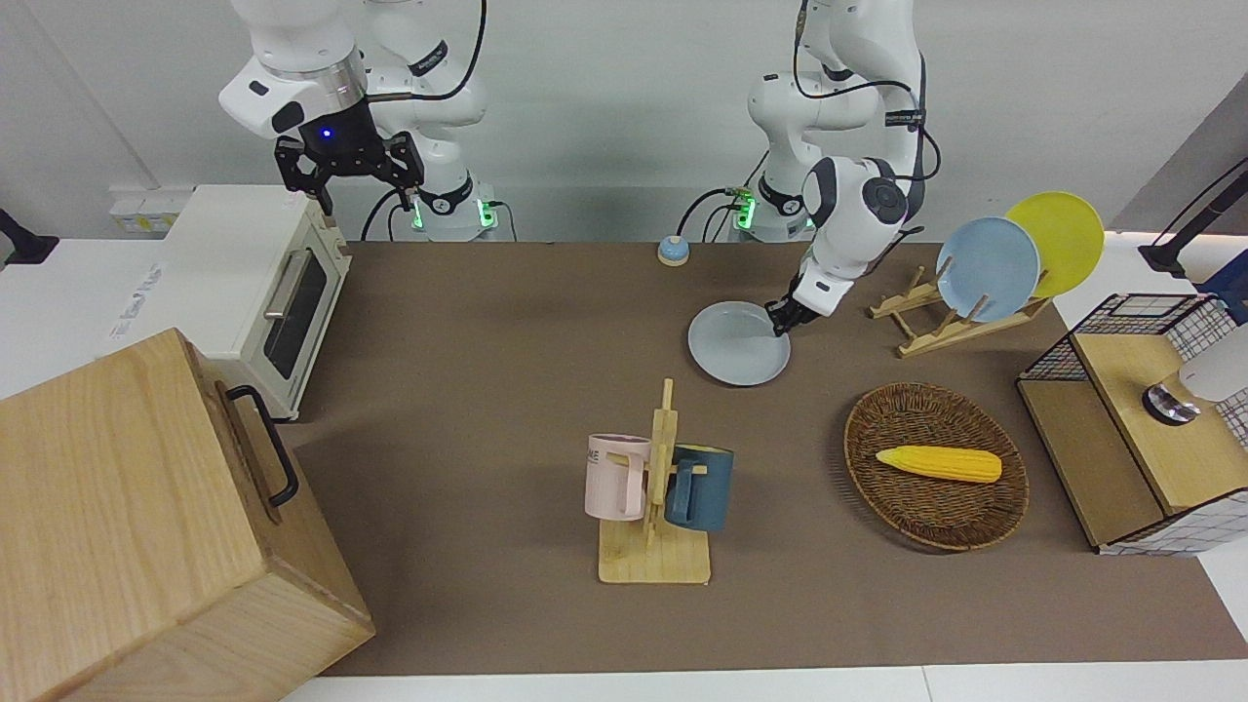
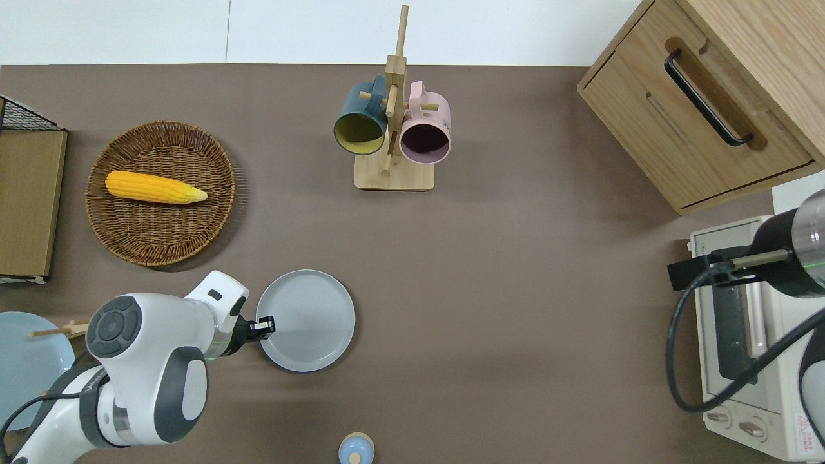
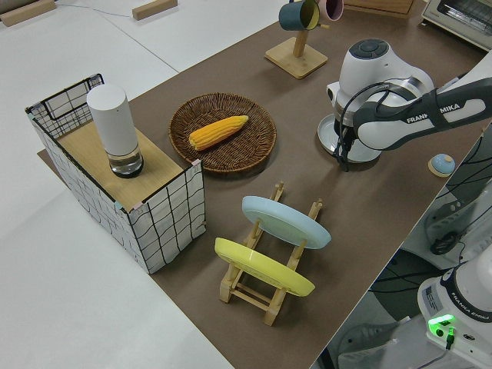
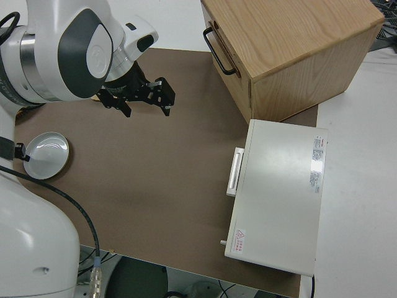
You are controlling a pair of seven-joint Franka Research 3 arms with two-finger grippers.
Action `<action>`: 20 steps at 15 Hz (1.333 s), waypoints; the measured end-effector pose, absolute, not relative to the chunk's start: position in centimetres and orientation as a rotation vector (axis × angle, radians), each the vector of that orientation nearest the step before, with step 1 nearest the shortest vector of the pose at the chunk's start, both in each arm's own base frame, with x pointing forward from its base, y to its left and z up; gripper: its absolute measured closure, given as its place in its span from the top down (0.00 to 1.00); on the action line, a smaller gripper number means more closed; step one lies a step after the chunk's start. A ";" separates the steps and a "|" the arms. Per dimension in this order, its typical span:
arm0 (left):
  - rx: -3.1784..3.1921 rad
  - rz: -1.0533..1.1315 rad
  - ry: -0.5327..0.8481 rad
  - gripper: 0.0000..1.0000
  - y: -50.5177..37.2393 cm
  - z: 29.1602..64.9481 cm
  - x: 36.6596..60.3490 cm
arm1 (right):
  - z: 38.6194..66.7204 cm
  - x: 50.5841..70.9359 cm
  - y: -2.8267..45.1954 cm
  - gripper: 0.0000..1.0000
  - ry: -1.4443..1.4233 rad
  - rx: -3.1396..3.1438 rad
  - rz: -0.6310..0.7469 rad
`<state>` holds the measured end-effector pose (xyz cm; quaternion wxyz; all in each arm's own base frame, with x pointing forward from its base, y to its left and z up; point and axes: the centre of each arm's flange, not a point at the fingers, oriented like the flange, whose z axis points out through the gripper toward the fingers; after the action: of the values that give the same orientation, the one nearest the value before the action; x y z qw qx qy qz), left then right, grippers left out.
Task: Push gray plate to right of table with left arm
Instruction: 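Push the gray plate with the left gripper away from the basket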
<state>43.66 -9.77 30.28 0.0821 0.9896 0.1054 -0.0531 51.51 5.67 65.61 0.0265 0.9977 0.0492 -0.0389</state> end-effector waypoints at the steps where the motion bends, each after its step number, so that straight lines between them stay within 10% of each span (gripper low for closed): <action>1: 2.955 -0.153 0.325 0.04 -10.8 30.3 43.6 | 65.6 51.5 5.7 1.00 0.152 3.082 -0.120; 20: 2.825 -0.024 0.617 0.04 -32.7 30.6 41.4 | 65.6 51.5 5.7 1.00 0.152 3.082 -0.120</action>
<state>41.42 -32.71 30.56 0.1247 0.9693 0.2116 -0.0083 51.51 5.67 65.61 0.0265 0.9977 0.0492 -0.0389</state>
